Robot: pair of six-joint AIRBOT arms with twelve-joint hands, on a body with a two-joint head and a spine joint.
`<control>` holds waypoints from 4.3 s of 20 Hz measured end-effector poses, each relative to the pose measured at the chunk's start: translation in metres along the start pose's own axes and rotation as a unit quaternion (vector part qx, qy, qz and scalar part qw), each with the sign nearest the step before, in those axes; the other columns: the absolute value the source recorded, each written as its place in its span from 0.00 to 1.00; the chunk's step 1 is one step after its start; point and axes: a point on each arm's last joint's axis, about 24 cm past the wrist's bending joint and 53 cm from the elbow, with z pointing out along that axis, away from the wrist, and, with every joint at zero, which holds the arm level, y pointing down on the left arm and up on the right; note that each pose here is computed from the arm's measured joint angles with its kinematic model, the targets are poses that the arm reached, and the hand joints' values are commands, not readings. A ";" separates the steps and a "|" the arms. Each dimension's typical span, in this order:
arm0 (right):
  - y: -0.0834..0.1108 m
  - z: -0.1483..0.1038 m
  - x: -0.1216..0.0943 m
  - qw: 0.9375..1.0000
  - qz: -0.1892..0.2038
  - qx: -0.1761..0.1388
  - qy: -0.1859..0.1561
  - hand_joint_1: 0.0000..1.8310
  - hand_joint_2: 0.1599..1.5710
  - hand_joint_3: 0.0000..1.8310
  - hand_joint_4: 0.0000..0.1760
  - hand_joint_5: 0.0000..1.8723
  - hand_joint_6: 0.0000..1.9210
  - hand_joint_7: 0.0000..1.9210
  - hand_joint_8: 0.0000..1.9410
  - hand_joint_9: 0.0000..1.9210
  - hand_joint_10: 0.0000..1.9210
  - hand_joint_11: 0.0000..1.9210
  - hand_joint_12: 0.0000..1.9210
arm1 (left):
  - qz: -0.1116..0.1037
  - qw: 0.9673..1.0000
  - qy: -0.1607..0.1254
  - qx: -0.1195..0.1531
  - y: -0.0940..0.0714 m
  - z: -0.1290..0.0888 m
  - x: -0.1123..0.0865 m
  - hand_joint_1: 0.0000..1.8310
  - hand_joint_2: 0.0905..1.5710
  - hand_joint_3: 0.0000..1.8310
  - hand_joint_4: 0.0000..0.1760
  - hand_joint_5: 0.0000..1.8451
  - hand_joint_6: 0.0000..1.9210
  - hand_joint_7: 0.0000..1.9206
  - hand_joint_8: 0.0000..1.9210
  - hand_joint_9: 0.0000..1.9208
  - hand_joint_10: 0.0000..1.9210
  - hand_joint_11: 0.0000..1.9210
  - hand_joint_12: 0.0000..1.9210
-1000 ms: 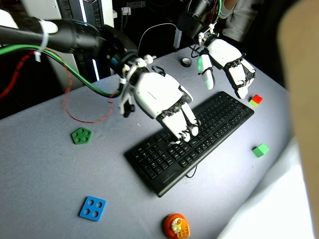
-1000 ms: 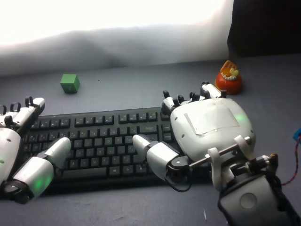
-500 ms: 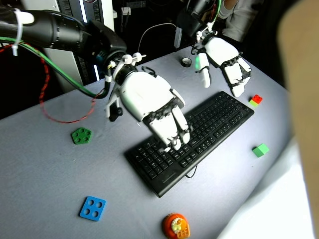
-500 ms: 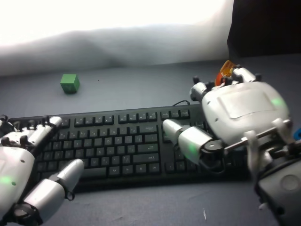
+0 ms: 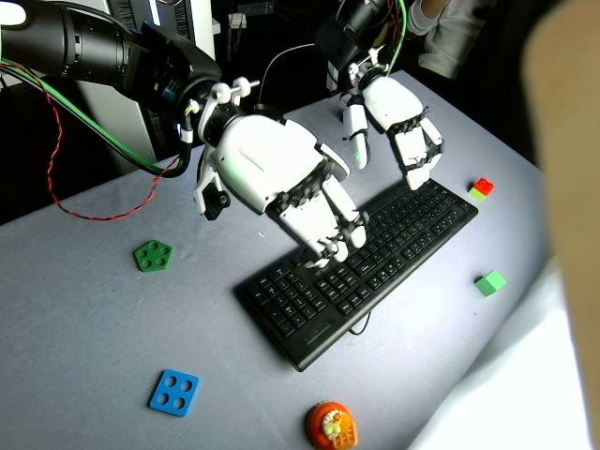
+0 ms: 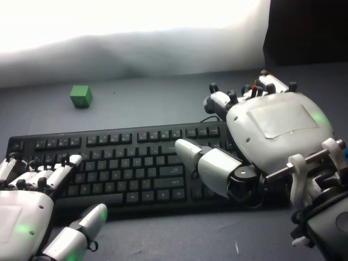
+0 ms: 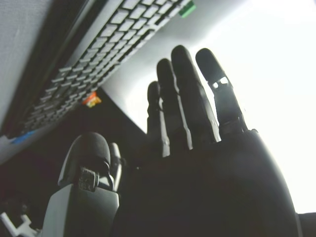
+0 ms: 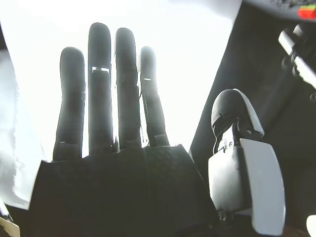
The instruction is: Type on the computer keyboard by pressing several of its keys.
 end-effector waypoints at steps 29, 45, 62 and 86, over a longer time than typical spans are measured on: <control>0.005 0.000 0.003 1.000 0.012 -0.013 0.006 0.00 0.75 0.00 0.00 0.22 0.24 0.38 0.00 0.29 0.36 0.08 0.83 | 0.080 0.995 -0.023 0.056 -0.010 0.039 0.023 0.00 0.85 0.00 0.18 0.17 0.00 0.24 0.00 0.25 0.00 0.00 0.60; 0.006 0.000 0.002 1.000 0.013 -0.016 0.005 0.00 0.75 0.00 0.00 0.22 0.25 0.37 0.00 0.26 0.39 0.07 0.84 | 0.147 0.989 -0.006 0.002 0.013 0.038 0.021 0.00 0.85 0.00 0.22 0.16 0.00 0.24 0.00 0.24 0.00 0.00 0.61; 0.007 -0.001 0.002 1.000 0.014 -0.017 0.005 0.00 0.76 0.00 0.00 0.22 0.22 0.37 0.00 0.26 0.39 0.06 0.84 | 0.145 0.988 -0.052 0.011 0.006 0.047 0.007 0.42 0.60 0.00 0.57 0.04 0.00 0.07 0.00 0.11 0.00 0.00 0.45; 0.009 -0.004 0.007 1.000 0.011 -0.022 0.015 0.03 0.75 0.00 0.00 0.49 0.51 0.55 0.54 0.45 0.77 0.28 0.99 | 0.098 0.994 -0.050 0.010 -0.024 0.057 -0.079 0.01 0.80 0.00 0.00 0.48 0.17 0.44 0.44 0.35 0.59 0.19 0.86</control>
